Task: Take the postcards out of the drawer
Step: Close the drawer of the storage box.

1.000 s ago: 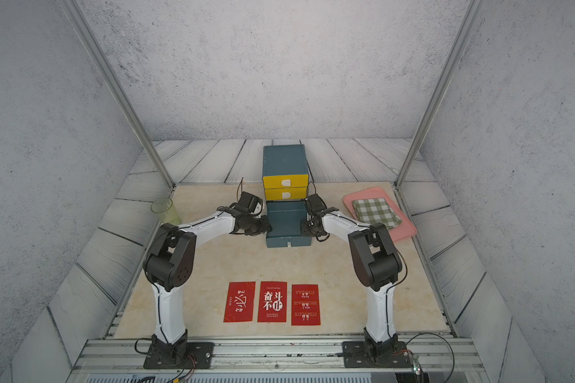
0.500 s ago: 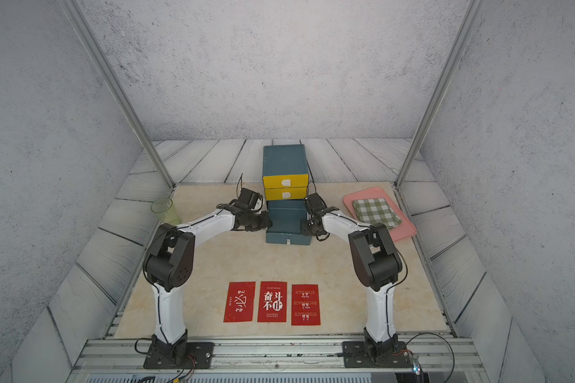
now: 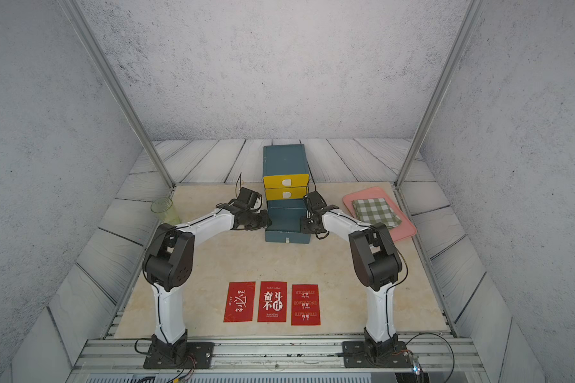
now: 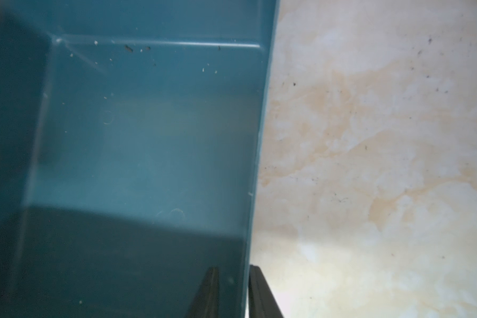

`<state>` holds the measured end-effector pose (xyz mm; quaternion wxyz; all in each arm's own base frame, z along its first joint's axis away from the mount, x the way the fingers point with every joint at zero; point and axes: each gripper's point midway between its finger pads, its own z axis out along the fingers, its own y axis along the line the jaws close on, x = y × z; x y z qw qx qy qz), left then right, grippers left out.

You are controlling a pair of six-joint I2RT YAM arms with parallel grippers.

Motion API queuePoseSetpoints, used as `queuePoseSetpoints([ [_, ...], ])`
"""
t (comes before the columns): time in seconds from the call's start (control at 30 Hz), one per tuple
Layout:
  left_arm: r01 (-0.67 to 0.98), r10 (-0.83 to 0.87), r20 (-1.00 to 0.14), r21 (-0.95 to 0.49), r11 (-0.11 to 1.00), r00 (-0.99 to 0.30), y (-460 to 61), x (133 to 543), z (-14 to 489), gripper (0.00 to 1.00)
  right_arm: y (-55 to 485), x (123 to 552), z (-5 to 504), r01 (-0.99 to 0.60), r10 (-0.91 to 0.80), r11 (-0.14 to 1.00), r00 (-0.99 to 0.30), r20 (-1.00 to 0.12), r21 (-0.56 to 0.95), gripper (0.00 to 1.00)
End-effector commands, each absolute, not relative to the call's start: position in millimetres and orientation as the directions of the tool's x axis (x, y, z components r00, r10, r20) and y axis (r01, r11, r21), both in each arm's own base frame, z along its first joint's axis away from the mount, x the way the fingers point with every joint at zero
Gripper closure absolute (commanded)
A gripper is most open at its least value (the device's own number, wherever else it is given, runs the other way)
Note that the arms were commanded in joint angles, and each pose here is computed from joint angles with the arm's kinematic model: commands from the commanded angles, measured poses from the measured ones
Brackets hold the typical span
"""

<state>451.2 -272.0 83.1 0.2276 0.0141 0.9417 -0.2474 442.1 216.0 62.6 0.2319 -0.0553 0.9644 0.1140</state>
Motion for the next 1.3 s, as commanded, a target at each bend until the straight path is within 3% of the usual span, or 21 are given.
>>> queuePoseSetpoints([
  [0.0, 0.209, -0.090, -0.477, -0.535, 0.818, -0.874, -296, 456, 106, 0.71, 250, 452, 92, -0.245, -0.060, 0.927, -0.845, -0.532, 0.284, 0.78],
  [0.4, 0.190, -0.109, -0.455, -0.563, 0.804, -0.884, -298, 461, 98, 0.71, 256, 466, 77, -0.272, -0.111, 0.930, -0.849, -0.516, 0.248, 0.78],
  [0.77, 0.197, -0.108, -0.472, -0.551, 0.811, -0.875, -294, 462, 108, 0.58, 238, 484, 61, -0.260, -0.138, 0.948, -0.854, -0.502, 0.182, 0.77],
  [0.9, 0.201, -0.133, -0.514, -0.541, 0.816, -0.847, -277, 465, 138, 0.56, 236, 483, 70, -0.257, -0.127, 0.947, -0.850, -0.512, 0.191, 0.71],
  [1.1, 0.222, -0.133, -0.565, -0.514, 0.829, -0.814, -261, 465, 170, 0.52, 236, 475, 87, -0.261, -0.113, 0.941, -0.844, -0.525, 0.216, 0.47],
  [1.27, 0.244, -0.158, -0.634, -0.499, 0.832, -0.757, -247, 473, 205, 0.52, 228, 460, 109, -0.254, -0.097, 0.943, -0.829, -0.550, 0.216, 0.38],
])
